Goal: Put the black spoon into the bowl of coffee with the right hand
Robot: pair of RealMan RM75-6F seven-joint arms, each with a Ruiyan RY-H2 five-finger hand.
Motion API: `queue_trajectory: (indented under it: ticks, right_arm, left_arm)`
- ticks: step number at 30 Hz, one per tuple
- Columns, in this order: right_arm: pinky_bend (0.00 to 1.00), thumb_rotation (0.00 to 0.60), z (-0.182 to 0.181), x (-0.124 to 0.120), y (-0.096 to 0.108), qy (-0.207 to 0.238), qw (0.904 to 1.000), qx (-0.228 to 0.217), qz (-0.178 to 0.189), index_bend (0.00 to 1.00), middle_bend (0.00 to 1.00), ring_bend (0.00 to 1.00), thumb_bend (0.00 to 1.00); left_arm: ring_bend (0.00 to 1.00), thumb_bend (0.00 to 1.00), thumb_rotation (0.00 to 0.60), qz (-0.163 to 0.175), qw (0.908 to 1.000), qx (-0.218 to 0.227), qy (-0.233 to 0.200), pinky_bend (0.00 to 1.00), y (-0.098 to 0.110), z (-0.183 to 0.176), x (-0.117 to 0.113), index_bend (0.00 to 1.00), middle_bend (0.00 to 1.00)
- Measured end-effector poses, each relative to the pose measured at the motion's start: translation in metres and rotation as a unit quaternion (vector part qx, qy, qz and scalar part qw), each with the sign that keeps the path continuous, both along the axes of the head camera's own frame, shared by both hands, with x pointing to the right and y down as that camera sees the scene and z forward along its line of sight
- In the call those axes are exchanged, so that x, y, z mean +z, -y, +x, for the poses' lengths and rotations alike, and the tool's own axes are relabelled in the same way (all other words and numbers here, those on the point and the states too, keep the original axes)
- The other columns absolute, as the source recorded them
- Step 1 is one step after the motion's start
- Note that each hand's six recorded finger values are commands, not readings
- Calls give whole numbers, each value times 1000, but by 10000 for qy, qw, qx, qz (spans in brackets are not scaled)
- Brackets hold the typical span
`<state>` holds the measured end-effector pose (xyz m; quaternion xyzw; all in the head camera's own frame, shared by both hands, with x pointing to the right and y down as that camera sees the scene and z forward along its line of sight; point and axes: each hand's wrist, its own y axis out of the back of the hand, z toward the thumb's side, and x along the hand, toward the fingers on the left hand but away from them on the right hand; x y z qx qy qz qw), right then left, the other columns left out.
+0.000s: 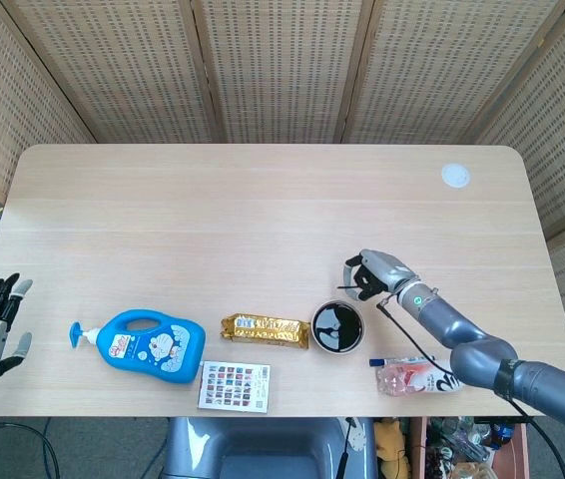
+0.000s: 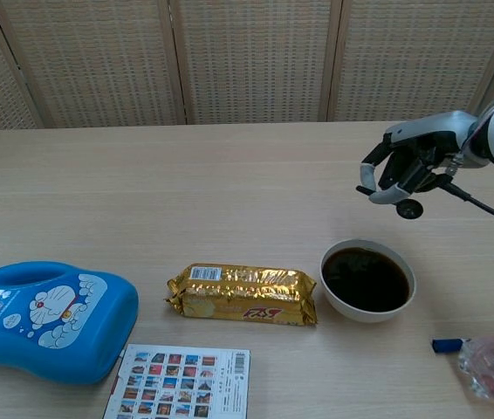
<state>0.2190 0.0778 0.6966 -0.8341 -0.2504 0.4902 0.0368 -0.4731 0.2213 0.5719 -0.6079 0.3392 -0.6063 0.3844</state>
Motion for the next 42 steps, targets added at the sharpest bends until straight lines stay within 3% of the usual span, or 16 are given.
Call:
queue_trajectory:
  ticks: [5,15,28,42]
  right_arm:
    - [1000,600,-21,-16,-13,585,9966,257,-517,686,955,967,665]
    - [1000,600,-49,-27,-26,1486,9767,982,-1197,687,958,967,670]
    - [1000,600,-55,-8,-45,1626,9720,1254,-1142,688,961,967,671]
    - [1000,600,-41,16,-59,1265,9822,1124,-812,690,961,968,679]
  left_arm:
    - [0,463,600,2,10000,-13,5,0,-2,-1,-2,0,0]
    - [0,464,600,-46,9999,-90,-30,0,-7,-6,-3,0,0]
    - [0,464,600,-114,9998,-142,-87,0,-13,-12,-4,0,0]
    - [0,464,600,-136,9998,-118,-102,0,-15,-11,-4,0,0]
